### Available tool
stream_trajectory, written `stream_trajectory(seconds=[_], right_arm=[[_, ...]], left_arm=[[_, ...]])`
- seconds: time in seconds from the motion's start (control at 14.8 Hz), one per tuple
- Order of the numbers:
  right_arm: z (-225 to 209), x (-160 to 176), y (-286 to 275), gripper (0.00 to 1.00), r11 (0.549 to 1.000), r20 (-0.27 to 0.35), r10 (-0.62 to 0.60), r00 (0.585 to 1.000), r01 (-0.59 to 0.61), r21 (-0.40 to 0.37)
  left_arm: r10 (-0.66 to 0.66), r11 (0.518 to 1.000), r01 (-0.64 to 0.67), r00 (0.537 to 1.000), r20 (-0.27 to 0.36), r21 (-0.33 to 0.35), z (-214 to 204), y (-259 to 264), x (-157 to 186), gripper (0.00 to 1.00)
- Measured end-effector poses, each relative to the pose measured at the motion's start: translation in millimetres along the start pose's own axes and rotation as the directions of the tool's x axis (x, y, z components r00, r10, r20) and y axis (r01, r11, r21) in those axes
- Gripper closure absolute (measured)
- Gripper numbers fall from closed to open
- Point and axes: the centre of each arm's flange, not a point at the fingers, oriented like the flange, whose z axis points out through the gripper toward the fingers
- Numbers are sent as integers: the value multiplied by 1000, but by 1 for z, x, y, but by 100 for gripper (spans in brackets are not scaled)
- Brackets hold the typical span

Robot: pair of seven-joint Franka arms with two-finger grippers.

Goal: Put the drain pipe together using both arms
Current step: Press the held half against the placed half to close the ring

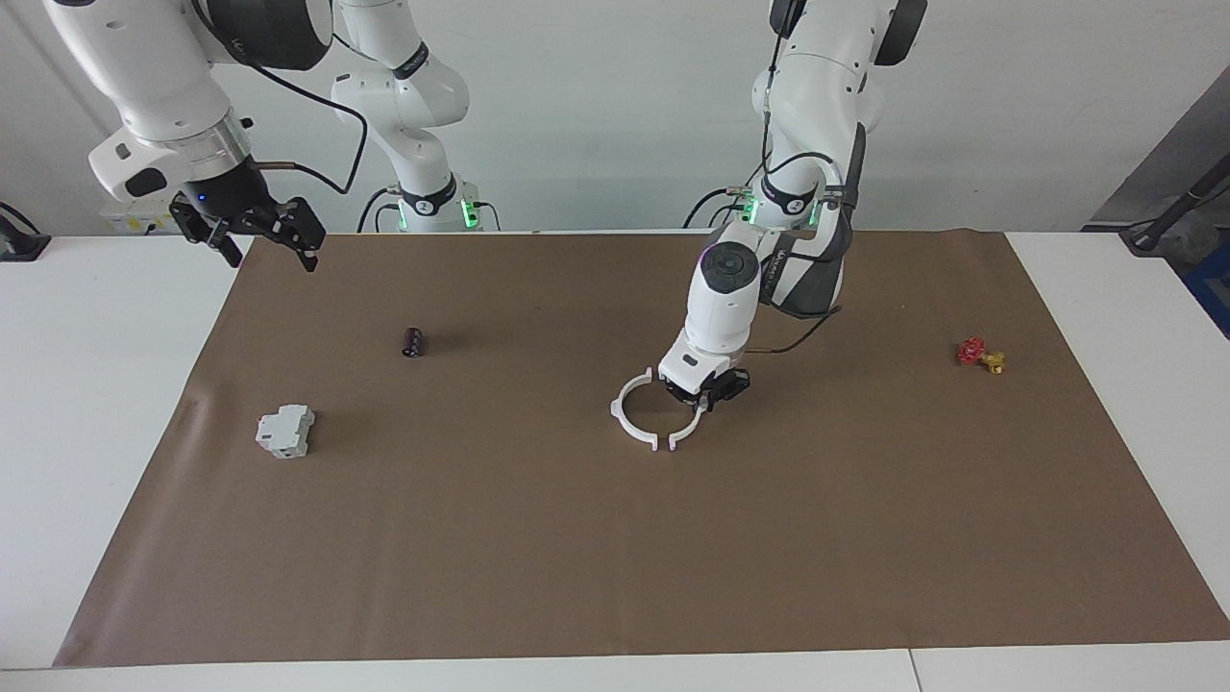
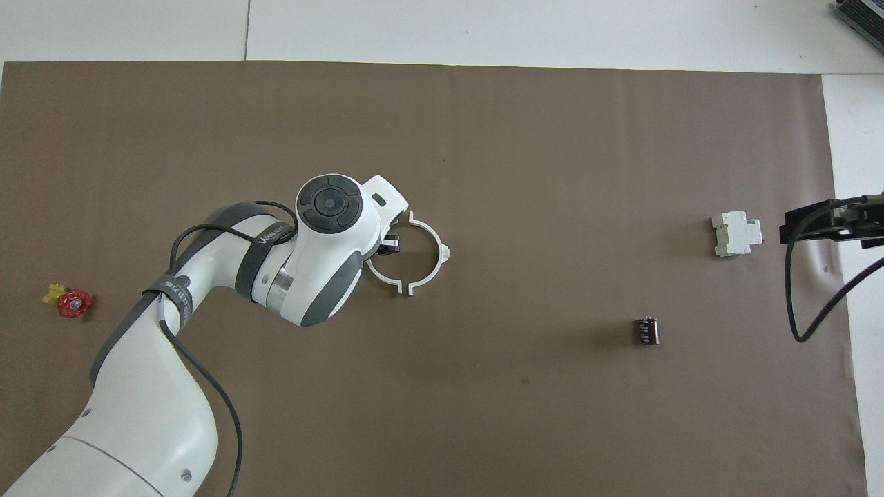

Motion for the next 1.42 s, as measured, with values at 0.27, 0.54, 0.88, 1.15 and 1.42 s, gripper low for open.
stream_trajectory(seconds=[0.27,0.54,0.88,1.15,1.42], right_arm=[[0,0,0,0,1000,0,0,1000,0,0],[0,0,0,0,1000,0,0,1000,0,0],[0,0,0,0,1000,0,0,1000,0,0],[0,0,0,0,1000,0,0,1000,0,0],[0,0,0,0,1000,0,0,1000,0,0]], left_arm=[[1,1000,-1,1000,-9,-5,0,2,0,79],[2,1000,-2,1000,-20,-12,0,7,-2,79],[1,1000,-1,1000,-23,-14,2,7,-3,79],[1,1000,-1,1000,-25,-15,2,7,-3,79],[2,1000,-2,1000,-24,-15,3,7,-3,79]])
